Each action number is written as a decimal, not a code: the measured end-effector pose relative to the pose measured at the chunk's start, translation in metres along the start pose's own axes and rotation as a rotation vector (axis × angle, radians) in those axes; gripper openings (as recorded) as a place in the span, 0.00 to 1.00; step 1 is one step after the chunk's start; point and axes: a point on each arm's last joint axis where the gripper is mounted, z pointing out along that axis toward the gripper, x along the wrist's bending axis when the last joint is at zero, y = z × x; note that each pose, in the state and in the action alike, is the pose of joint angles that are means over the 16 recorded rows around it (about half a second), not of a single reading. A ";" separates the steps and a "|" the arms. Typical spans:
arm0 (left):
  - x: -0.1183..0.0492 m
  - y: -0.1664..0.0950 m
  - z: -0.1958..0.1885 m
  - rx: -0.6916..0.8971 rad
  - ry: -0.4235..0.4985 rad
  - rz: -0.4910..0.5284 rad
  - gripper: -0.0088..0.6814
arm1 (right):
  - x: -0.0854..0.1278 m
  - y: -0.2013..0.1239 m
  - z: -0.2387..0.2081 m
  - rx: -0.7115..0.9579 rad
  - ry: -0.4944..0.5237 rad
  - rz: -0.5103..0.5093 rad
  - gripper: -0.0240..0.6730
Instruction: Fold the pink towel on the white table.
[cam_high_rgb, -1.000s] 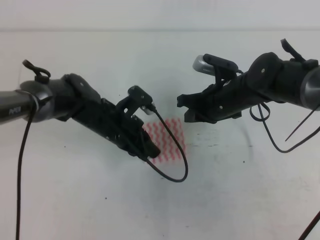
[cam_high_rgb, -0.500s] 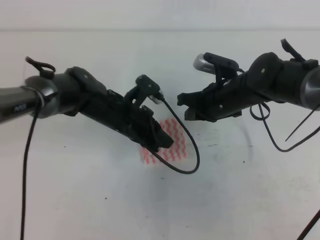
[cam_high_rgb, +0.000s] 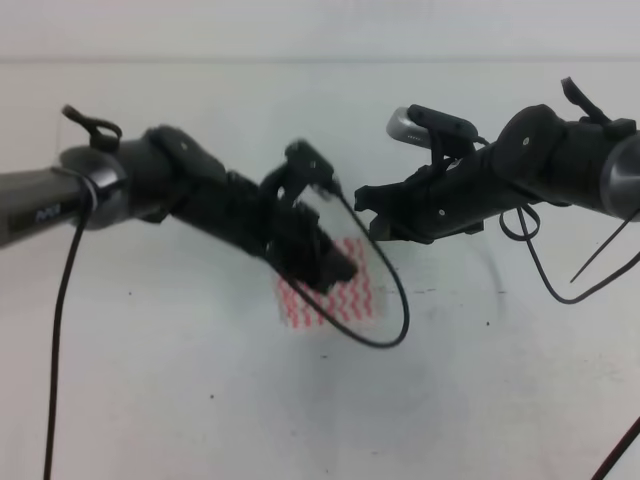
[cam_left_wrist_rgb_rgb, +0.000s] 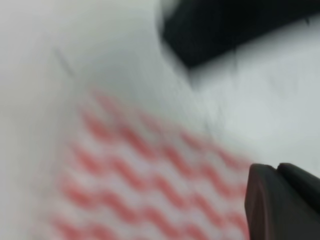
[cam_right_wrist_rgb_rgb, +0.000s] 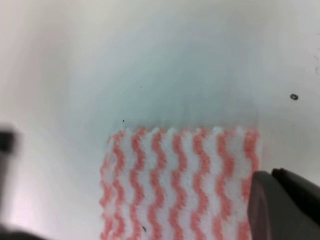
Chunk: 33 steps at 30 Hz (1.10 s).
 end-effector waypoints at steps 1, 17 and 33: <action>0.002 0.003 -0.002 -0.011 0.018 0.006 0.01 | 0.000 0.000 0.000 -0.001 0.000 0.000 0.01; 0.027 0.016 0.008 -0.136 0.174 0.013 0.01 | 0.000 0.004 -0.002 -0.045 -0.005 0.004 0.01; 0.035 0.003 0.031 -0.139 0.139 -0.035 0.01 | 0.000 0.005 -0.001 -0.050 -0.006 0.005 0.01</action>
